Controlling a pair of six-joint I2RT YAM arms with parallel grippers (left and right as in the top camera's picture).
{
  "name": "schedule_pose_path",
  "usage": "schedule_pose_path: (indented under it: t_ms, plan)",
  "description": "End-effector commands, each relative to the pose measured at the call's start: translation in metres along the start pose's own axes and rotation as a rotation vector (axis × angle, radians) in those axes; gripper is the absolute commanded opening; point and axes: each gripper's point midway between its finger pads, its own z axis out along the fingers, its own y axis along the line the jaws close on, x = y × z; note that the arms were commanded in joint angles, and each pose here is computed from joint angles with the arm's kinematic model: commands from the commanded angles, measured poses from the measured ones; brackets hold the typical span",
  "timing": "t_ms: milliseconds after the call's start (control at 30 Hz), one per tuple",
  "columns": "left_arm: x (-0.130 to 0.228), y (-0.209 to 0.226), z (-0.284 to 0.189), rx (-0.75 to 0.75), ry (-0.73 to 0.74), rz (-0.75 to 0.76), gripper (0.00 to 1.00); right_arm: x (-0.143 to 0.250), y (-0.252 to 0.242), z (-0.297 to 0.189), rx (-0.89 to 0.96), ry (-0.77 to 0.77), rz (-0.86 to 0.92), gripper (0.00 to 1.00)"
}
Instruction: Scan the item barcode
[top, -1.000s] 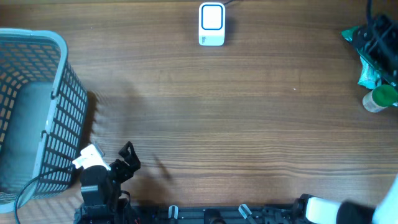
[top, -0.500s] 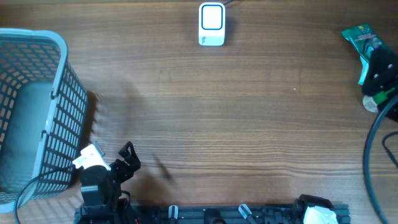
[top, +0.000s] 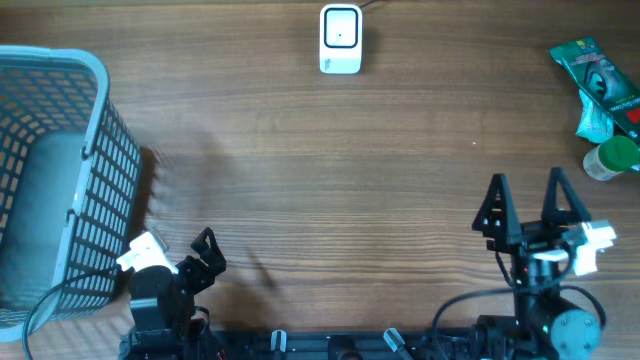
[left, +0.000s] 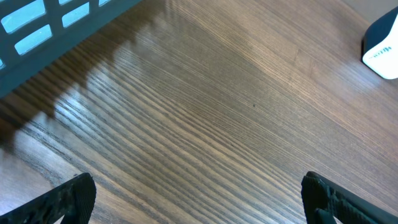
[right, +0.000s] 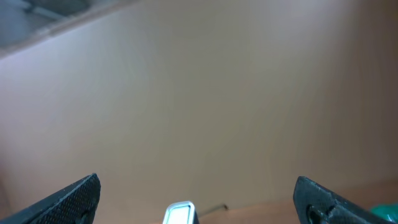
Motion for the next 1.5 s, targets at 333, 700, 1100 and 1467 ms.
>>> schedule_pose_path:
  t_ms: [333,700,1100,1467]
  plan:
    - [0.0,0.0,0.0,0.004,-0.005,-0.003,1.0,0.085,-0.018,-0.007,-0.008,0.164,-0.193,1.0]
    - [0.0,0.0,0.0,0.004,-0.005,-0.003,1.0,0.13,-0.03,-0.019,0.01,0.36,-0.263,1.0]
    - [0.0,0.0,0.0,0.004,-0.005,-0.003,1.0,0.13,-0.031,-0.019,0.015,0.36,-0.263,1.0]
    - [-0.088,-0.075,-0.017,0.329,-0.433,0.145,1.0,0.13,-0.031,-0.019,0.015,0.359,-0.263,1.0]
